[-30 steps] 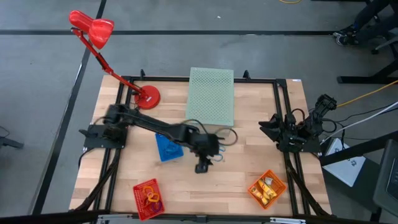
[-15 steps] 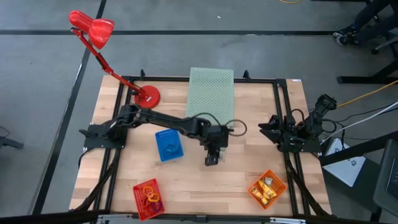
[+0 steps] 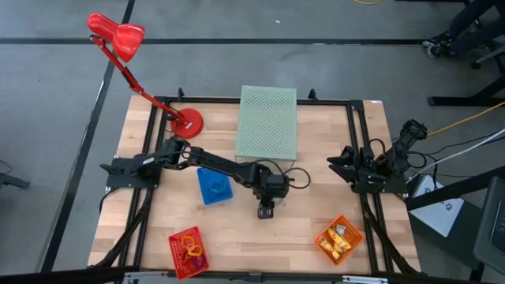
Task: Pick & Place Office Desk Supplies
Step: Put the blue rubber band into the blue basket
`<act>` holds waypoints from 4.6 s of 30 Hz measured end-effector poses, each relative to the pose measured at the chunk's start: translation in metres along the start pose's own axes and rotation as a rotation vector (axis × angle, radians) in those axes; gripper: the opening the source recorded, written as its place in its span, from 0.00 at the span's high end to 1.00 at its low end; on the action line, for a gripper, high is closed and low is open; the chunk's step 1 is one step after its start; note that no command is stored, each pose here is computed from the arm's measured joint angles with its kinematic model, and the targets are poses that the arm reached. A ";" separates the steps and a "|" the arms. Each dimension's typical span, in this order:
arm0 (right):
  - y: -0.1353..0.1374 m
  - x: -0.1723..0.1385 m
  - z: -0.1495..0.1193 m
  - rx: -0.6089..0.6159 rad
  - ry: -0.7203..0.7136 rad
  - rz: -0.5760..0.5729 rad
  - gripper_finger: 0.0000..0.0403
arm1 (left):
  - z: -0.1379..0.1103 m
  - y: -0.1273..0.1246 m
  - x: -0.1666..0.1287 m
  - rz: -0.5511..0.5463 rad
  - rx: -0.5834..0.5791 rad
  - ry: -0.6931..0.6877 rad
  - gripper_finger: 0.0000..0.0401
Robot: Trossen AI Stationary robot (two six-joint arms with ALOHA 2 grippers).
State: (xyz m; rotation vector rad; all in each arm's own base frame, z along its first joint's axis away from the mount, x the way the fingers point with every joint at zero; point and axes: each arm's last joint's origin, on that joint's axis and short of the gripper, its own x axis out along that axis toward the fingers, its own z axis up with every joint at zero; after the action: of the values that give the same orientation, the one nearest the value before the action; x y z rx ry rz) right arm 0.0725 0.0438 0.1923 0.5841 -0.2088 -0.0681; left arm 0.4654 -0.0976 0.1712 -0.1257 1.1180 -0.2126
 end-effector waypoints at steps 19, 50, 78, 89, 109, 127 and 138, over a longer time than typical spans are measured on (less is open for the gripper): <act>-0.001 0.000 -0.001 -0.011 0.006 -0.007 0.56 | -0.017 -0.008 0.034 0.008 0.041 0.108 0.69; -0.002 0.000 -0.003 -0.005 0.018 -0.020 0.56 | 0.042 -0.012 -0.135 -0.153 -0.114 -0.468 0.99; -0.002 0.000 -0.004 0.058 0.026 -0.020 0.56 | -0.164 -0.032 -0.183 -0.228 -0.442 -0.683 0.99; -0.003 0.000 -0.004 0.056 0.004 -0.072 0.56 | -0.240 -0.011 -0.178 -0.110 -0.519 -0.572 0.99; -0.005 0.000 -0.003 0.080 -0.018 -0.118 0.56 | -0.258 0.016 -0.154 0.029 -0.593 -0.566 0.86; -0.005 0.000 -0.003 0.080 -0.018 -0.117 0.56 | -0.236 0.010 -0.166 -0.250 -0.668 -0.701 0.57; -0.005 0.000 -0.004 0.067 -0.014 -0.122 0.56 | -0.125 -0.017 -0.177 -0.225 -0.359 -0.740 0.60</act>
State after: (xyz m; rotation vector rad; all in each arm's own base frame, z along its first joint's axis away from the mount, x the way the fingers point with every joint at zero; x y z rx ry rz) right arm 0.0730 0.0415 0.1862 0.6633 -0.1889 -0.1842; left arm 0.2764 -0.0725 0.2762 -0.6019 0.3900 -0.1432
